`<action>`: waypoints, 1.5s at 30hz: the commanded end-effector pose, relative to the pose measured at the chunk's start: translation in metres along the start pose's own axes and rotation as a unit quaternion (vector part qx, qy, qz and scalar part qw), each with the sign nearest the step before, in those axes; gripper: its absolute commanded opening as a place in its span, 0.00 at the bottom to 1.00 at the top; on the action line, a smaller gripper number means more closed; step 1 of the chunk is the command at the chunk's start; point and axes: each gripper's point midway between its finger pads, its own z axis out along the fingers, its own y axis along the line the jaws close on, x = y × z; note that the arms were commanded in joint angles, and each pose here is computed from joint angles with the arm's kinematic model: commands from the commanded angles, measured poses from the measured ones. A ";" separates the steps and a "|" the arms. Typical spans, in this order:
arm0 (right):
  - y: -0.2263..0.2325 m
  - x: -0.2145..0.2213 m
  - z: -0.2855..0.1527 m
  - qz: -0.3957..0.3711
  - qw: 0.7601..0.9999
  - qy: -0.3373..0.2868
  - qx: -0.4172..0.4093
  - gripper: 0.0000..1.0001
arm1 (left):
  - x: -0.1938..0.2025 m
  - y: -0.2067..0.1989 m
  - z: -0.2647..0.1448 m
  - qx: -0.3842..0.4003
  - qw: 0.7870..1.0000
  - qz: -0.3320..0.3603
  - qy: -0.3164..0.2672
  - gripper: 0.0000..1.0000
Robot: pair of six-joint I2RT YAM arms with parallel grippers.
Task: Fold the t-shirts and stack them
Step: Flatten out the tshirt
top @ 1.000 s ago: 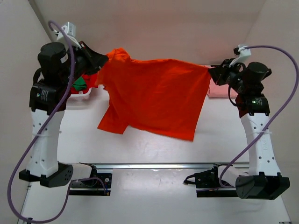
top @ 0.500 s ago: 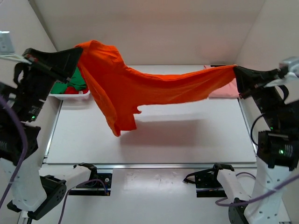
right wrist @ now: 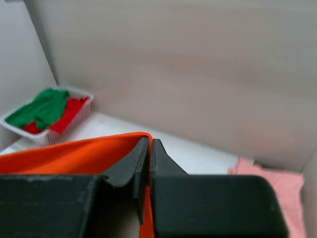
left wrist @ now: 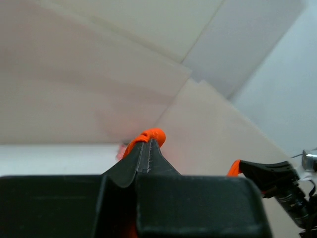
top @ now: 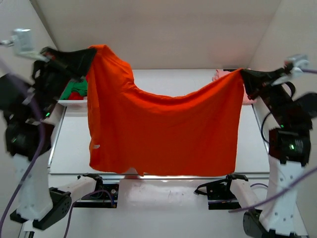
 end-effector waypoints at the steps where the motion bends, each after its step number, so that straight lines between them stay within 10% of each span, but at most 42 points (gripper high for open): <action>1: -0.042 0.084 0.044 0.053 0.995 0.079 0.010 0.00 | 0.083 0.096 0.065 -0.078 0.991 -0.012 0.104 0.00; 13: -0.111 0.351 0.153 0.109 0.954 0.277 0.025 0.00 | 0.291 0.331 0.194 -0.185 0.956 -0.023 0.225 0.00; 20: -0.163 0.467 0.250 0.110 0.923 0.365 0.057 0.05 | 0.334 0.436 0.294 -0.221 0.957 -0.005 0.188 0.04; 23: -0.194 0.470 0.272 0.099 0.923 0.355 0.112 0.34 | 0.318 0.456 0.303 -0.219 0.963 -0.043 0.150 0.50; 24: -0.197 0.439 0.282 0.095 0.937 0.314 0.116 0.56 | 0.318 0.456 0.299 -0.213 0.963 -0.058 0.157 0.55; 29: -0.191 0.421 0.249 0.062 0.937 0.312 0.148 0.96 | 0.308 0.421 0.276 -0.211 0.956 0.000 0.205 0.68; 38: -0.137 0.378 0.148 0.089 0.925 0.327 0.169 0.98 | 0.316 0.339 0.119 -0.225 0.933 -0.012 0.280 0.74; 43: -0.112 0.397 0.079 0.134 0.889 0.392 0.194 0.84 | 0.379 0.304 0.006 -0.251 0.879 -0.031 0.404 0.73; 45: -0.100 0.419 0.048 0.155 0.868 0.424 0.208 0.63 | 0.412 0.289 -0.032 -0.249 0.859 -0.038 0.446 0.73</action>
